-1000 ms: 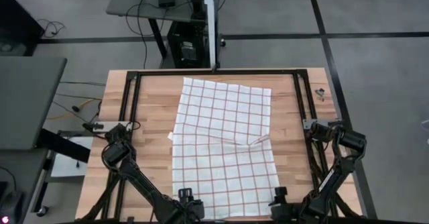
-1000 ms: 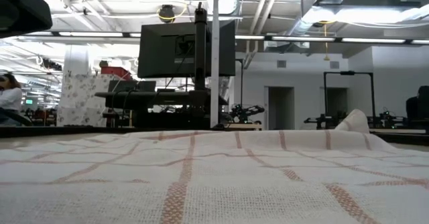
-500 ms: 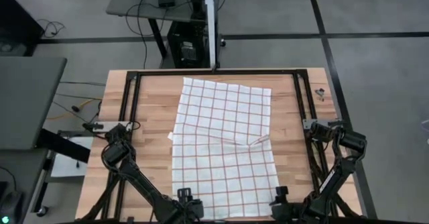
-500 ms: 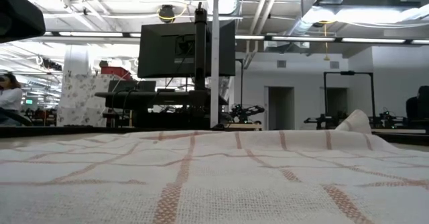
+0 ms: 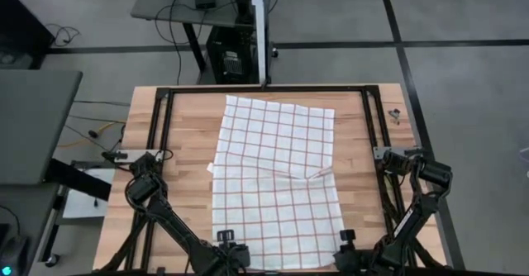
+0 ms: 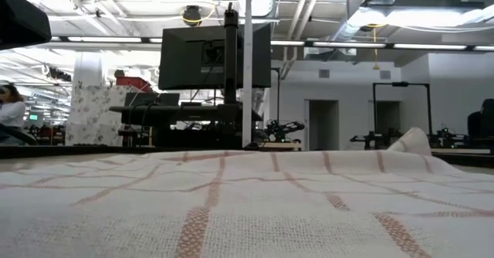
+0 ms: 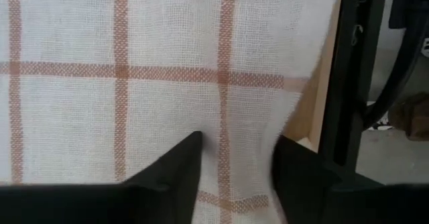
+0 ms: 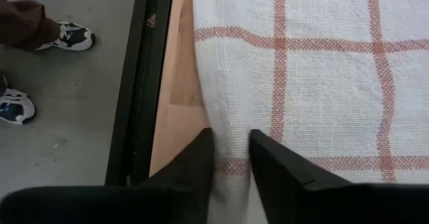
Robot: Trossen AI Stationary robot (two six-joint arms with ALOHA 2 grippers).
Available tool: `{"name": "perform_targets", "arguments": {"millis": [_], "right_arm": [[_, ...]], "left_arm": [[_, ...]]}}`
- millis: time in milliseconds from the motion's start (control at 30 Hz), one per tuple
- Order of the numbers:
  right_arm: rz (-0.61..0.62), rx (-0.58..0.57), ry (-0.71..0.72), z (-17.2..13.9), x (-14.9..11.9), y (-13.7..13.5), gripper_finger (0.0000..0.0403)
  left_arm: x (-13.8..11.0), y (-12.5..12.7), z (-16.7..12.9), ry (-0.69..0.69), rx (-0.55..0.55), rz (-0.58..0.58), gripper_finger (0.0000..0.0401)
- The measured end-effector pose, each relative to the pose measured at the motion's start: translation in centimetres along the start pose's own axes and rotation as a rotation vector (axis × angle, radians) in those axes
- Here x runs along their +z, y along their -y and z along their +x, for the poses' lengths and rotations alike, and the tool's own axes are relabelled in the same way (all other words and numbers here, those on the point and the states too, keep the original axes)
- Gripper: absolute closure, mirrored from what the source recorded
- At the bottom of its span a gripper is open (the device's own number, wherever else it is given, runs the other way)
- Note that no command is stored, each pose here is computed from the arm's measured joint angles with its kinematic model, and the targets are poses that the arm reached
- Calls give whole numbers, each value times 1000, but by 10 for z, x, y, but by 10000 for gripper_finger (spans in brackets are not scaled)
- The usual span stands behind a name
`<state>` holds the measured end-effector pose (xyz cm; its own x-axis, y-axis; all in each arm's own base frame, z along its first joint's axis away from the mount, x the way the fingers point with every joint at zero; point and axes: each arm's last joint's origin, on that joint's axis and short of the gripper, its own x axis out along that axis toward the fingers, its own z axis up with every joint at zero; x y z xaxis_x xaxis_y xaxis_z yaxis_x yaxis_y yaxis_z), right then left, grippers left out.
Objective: Roll towel
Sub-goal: Fold the white stripe kitchen towel
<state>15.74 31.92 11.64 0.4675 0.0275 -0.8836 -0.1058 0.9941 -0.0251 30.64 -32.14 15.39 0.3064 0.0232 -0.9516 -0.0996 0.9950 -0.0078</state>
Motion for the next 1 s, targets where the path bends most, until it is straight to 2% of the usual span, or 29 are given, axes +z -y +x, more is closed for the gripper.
{"name": "perform_targets", "arguments": {"millis": [100,233,433,533,767,900,1000], "right_arm": [[-34,30,-13,0,0,-2,390],[-1,47,-20,-2,1,-2,398],[147,119,-41,-29,11,5,401],[235,195,0,-56,23,8,402],[354,321,72,-101,40,21,402],[368,365,93,-107,41,19,402],[401,400,108,-107,42,14,402]], "left_arm": [[0,0,0,0,0,1,330],[0,0,-1,-6,-5,6,392],[5,4,-23,-29,-99,-44,400],[8,0,-48,-11,-134,-88,400],[16,-14,-106,55,-255,-143,401],[12,-10,-109,60,-278,-173,401],[8,2,-111,81,-338,-188,401]]}}
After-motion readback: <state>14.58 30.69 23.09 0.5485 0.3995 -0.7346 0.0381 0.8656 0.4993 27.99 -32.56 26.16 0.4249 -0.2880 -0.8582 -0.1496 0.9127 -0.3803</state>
